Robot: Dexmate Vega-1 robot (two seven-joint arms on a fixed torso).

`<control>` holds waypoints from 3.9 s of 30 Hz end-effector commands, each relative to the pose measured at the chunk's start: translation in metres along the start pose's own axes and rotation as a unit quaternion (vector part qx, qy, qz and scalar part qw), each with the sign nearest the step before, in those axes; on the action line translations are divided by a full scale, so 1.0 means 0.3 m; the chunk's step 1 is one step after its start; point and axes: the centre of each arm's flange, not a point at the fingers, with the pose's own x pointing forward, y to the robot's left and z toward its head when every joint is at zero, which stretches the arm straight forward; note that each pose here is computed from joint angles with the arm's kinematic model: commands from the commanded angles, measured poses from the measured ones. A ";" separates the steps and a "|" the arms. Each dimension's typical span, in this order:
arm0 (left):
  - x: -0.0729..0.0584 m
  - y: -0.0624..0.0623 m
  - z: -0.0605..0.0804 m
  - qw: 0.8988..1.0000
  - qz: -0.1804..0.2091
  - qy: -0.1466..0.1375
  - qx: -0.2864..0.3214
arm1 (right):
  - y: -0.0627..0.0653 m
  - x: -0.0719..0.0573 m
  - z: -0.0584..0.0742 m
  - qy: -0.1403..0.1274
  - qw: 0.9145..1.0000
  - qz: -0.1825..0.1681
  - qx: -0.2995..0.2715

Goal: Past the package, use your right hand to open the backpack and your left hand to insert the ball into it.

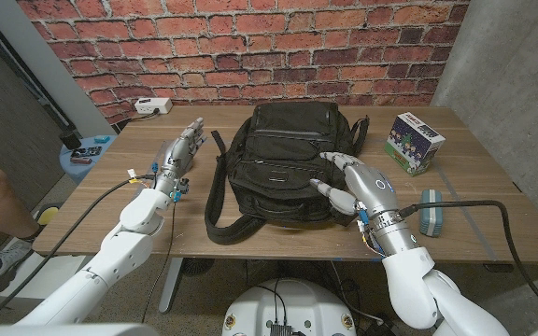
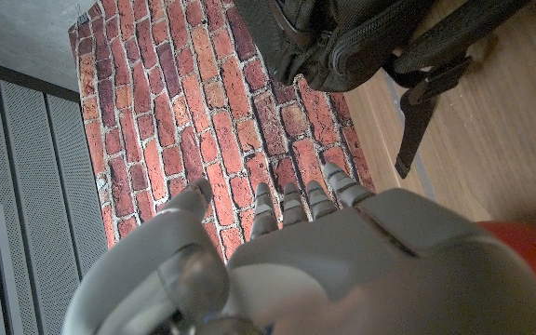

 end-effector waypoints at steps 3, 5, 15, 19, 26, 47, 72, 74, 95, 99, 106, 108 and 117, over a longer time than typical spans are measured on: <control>0.009 -0.001 -0.009 1.000 -0.004 -0.004 -0.001 | 0.044 -0.020 0.028 -0.037 0.997 -0.027 -0.070; 0.012 0.000 -0.009 1.000 -0.004 -0.006 -0.002 | 0.048 -0.022 0.028 -0.040 0.996 -0.031 -0.078; 0.023 -0.003 -0.005 1.000 -0.010 -0.006 0.000 | 0.070 -0.042 0.020 -0.047 0.993 -0.040 -0.099; 0.029 -0.003 0.005 1.000 -0.012 -0.009 0.004 | 0.082 -0.048 0.016 -0.049 0.992 -0.049 -0.110; 0.038 -0.011 0.010 1.000 -0.014 -0.010 0.004 | 0.093 -0.055 -0.007 -0.053 0.989 -0.053 -0.126; 0.016 -0.023 0.023 1.000 -0.006 -0.007 0.008 | 0.132 -0.055 -0.062 -0.081 0.982 -0.065 -0.157; 0.031 -0.038 0.009 1.000 -0.013 -0.007 -0.001 | 0.195 -0.044 -0.100 -0.090 0.976 -0.086 -0.178; 0.032 -0.036 0.009 1.000 -0.012 -0.007 0.000 | 0.197 -0.042 -0.104 -0.091 0.976 -0.085 -0.179; 0.054 -0.043 0.010 1.000 -0.016 -0.006 0.000 | 0.214 -0.021 -0.118 -0.097 0.976 -0.097 -0.168; 0.043 -0.038 0.000 1.000 -0.011 -0.003 -0.003 | 0.215 -0.015 -0.115 -0.101 0.976 -0.094 -0.166; 0.031 -0.036 -0.012 1.000 -0.006 0.000 -0.007 | 0.219 0.001 -0.120 -0.108 0.976 -0.095 -0.162; 0.028 -0.038 -0.015 1.000 -0.005 0.000 -0.008 | 0.225 0.005 -0.126 -0.108 0.977 -0.093 -0.158; 0.022 -0.046 -0.017 1.000 -0.001 0.002 -0.008 | 0.230 0.025 -0.142 -0.116 0.977 -0.100 -0.149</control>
